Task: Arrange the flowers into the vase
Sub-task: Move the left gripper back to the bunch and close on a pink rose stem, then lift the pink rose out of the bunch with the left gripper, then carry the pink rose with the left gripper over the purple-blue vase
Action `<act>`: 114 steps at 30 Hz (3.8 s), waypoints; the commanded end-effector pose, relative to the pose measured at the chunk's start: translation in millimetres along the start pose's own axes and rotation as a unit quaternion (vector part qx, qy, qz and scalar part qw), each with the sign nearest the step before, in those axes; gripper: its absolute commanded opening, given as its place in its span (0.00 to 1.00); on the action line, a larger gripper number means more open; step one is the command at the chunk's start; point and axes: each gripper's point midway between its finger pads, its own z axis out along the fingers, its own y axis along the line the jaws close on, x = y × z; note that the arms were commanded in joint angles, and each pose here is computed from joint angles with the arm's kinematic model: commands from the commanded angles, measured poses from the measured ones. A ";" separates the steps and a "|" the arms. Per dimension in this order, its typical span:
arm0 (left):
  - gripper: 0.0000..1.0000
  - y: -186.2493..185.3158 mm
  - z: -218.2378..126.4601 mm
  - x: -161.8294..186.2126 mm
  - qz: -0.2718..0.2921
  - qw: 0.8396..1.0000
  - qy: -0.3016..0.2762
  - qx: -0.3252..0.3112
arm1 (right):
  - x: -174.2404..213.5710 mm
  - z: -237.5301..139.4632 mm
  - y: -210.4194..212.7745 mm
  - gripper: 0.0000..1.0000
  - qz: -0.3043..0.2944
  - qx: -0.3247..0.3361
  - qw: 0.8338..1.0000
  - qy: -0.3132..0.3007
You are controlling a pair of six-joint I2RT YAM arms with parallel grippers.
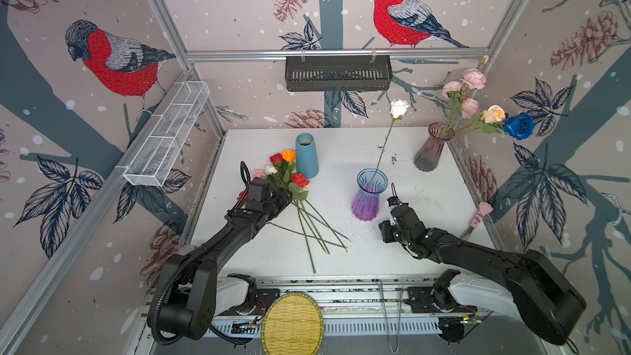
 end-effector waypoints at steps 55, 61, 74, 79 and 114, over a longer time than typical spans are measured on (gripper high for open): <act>0.00 24.4 56.8 -15.1 -0.167 0.980 0.040 0.099 | -6.0 -7.4 4.9 0.27 -0.027 0.020 0.999 -0.032; 0.00 15.4 49.1 -19.8 -0.170 0.978 0.035 0.114 | -6.3 -7.6 4.7 0.27 -0.028 0.021 0.999 -0.033; 0.00 -60.1 -10.8 -68.5 -0.078 0.984 -0.031 0.159 | -6.2 -8.3 5.6 0.27 -0.029 0.020 0.999 -0.035; 0.00 -100.2 -52.3 -96.0 -0.019 0.980 -0.089 0.177 | -6.3 -8.3 6.2 0.27 -0.031 0.020 0.999 -0.035; 0.00 -387.0 -176.1 -33.1 0.286 0.856 -0.208 0.377 | -7.8 -9.8 7.8 0.26 -0.032 0.017 0.999 -0.040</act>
